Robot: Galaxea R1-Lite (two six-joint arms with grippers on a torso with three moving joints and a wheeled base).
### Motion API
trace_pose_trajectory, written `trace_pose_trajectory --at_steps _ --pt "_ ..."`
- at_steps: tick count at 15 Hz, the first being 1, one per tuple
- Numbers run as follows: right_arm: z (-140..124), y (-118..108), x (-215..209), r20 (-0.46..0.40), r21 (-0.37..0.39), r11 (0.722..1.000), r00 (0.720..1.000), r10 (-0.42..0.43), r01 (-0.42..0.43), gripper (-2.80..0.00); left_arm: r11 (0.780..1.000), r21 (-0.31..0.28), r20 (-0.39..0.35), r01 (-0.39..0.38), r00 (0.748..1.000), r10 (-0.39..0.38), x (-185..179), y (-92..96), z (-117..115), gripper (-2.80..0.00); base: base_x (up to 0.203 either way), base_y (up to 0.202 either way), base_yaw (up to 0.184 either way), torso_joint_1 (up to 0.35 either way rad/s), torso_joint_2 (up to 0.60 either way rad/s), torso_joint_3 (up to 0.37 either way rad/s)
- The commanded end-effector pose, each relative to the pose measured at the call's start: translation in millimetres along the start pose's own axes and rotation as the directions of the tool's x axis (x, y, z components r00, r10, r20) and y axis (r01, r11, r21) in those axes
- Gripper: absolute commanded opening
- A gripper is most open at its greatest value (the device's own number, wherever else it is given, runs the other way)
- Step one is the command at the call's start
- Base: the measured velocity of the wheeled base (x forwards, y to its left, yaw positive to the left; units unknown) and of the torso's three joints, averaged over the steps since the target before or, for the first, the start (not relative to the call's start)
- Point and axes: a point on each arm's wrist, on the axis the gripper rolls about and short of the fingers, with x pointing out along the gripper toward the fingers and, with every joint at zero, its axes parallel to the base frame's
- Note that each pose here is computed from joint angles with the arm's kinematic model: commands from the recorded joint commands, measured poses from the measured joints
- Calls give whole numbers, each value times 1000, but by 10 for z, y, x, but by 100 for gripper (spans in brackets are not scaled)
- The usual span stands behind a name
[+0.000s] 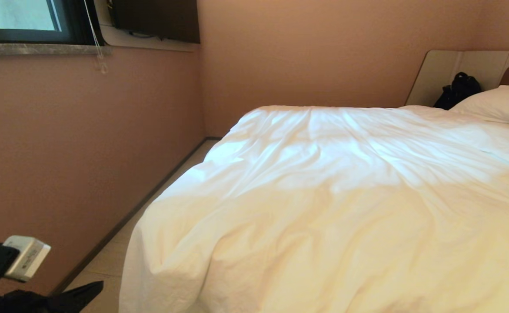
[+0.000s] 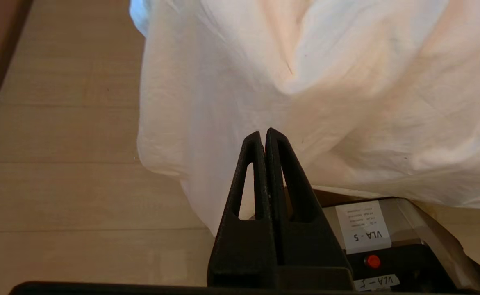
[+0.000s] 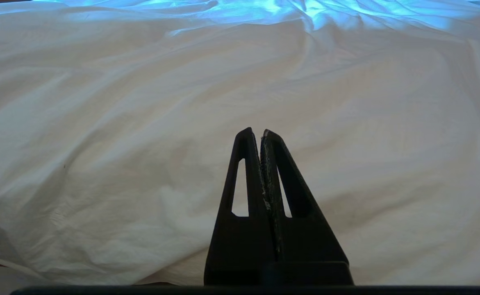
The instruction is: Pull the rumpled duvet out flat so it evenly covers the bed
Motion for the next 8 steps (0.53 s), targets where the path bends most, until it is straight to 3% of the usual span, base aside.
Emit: trace_pose_trajectory --at_steps 1,6,8 --pt "0 0 1 -1 0 1000 1000 0 0 -280 1000 -1 122 12 992 -12 -273 2 -14 -280 0 0 0 0 0 0" --pt "0 0 1 -1 0 1000 1000 0 0 -280 999 -31 200 -15 980 21 -721 38 -206 -280 0 0 0 0 0 0" --pt "0 0 1 -1 0 1000 1000 0 0 -280 995 -61 234 -80 968 92 -801 62 -256 -280 0 0 0 0 0 0"
